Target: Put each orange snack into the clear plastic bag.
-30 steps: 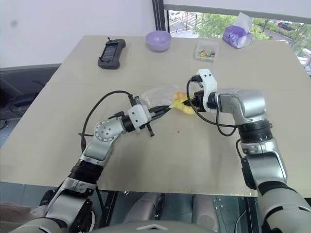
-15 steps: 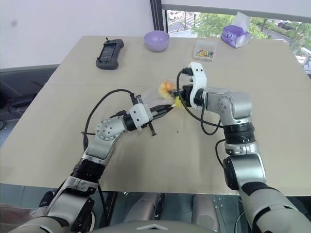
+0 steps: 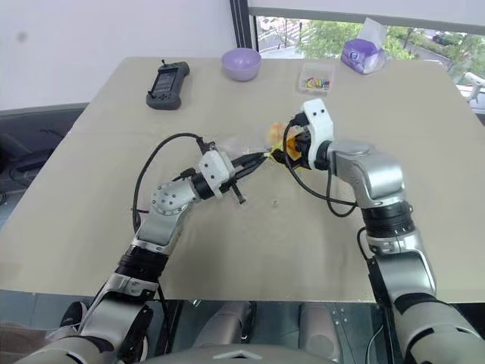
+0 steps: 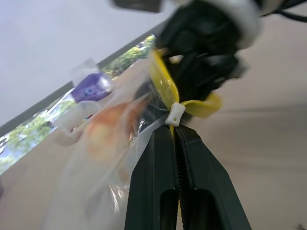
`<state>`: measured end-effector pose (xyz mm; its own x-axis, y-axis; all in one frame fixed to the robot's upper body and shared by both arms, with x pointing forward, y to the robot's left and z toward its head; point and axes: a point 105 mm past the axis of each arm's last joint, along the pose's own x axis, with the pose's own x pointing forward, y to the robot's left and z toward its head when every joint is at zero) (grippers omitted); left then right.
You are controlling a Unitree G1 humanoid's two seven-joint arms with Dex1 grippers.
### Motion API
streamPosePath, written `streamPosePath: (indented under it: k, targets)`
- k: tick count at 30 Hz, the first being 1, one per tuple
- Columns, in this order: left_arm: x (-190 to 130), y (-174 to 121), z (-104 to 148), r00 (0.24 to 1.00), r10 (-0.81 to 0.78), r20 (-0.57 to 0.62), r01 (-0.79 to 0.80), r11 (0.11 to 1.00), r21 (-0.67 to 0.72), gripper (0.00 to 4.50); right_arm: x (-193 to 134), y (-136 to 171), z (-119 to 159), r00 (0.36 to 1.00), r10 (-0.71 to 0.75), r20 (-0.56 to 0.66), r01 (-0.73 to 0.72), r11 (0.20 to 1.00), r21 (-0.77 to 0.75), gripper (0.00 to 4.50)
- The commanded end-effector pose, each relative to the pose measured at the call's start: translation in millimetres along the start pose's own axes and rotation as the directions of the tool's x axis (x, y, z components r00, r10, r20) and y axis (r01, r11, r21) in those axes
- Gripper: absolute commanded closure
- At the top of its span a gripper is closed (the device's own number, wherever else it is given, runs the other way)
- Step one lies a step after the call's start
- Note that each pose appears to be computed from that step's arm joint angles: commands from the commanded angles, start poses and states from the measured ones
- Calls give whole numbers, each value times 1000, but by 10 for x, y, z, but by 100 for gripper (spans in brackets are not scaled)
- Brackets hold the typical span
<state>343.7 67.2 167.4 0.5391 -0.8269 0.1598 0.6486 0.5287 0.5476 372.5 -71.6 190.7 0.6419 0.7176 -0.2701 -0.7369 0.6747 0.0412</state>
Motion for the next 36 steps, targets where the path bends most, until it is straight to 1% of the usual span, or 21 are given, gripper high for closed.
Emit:
streamPosePath:
  k: [1,6,7,9,11,13,16,17,19,20,22,24,25,28,31,34,36]
  targets:
    - [-15,128,61,998,60,18,-60,998,6,450,-157,45,96,997,57,43,-57,998,1,10]
    - [-30,150,41,996,84,10,-84,996,-4,450,-338,81,12,992,129,20,-129,991,21,10]
    - [-32,150,37,996,86,8,-85,996,-5,450,-356,65,4,992,127,19,-128,991,32,10]
    - [-31,148,33,996,90,7,-90,996,-11,450,-353,-31,-27,998,67,6,-67,997,48,10]
    - [-25,138,42,996,91,10,-91,996,-15,450,-385,4,-64,996,87,-9,-87,996,23,10]
    - [-26,132,48,996,91,13,-91,996,-17,450,-469,30,-78,993,114,-9,-114,991,-69,10]
    - [-41,126,46,996,91,10,-90,996,-19,450,-663,-81,-75,995,98,-11,-98,973,-207,10]
    - [-44,123,44,996,89,9,-89,996,-20,450,-760,-92,-53,994,113,-7,-110,955,-275,10]
    - [-48,113,41,997,82,5,-82,996,-21,450,-940,-79,-58,987,153,-48,-159,907,-390,10]
    - [-50,109,42,997,80,5,-79,997,-21,450,-1013,-130,-66,988,134,-78,-155,885,-439,10]
    - [-49,102,44,997,75,5,-75,997,-21,450,-1129,-353,-78,990,18,-143,-95,828,-553,10]
    - [-45,93,43,997,71,5,-71,997,-22,450,-1122,-552,-103,981,-98,-167,-33,767,-641,10]
    - [-43,89,42,998,69,5,-69,997,-23,450,-1083,-598,-123,978,-122,-168,-21,747,-665,10]
    - [-34,78,42,998,64,6,-64,998,-26,450,-924,-544,-195,982,-85,-169,-56,723,-689,10]
    - [-31,81,45,998,62,7,-62,998,-24,450,-805,-533,-254,976,-95,-193,-84,657,-749,10]
    - [-36,87,44,998,62,5,-62,998,-22,450,-721,-459,-243,980,-60,-190,-108,643,-758,10]
    - [-40,86,42,998,62,4,-62,998,-22,450,-684,-438,-202,984,-53,-172,-98,640,-762,10]
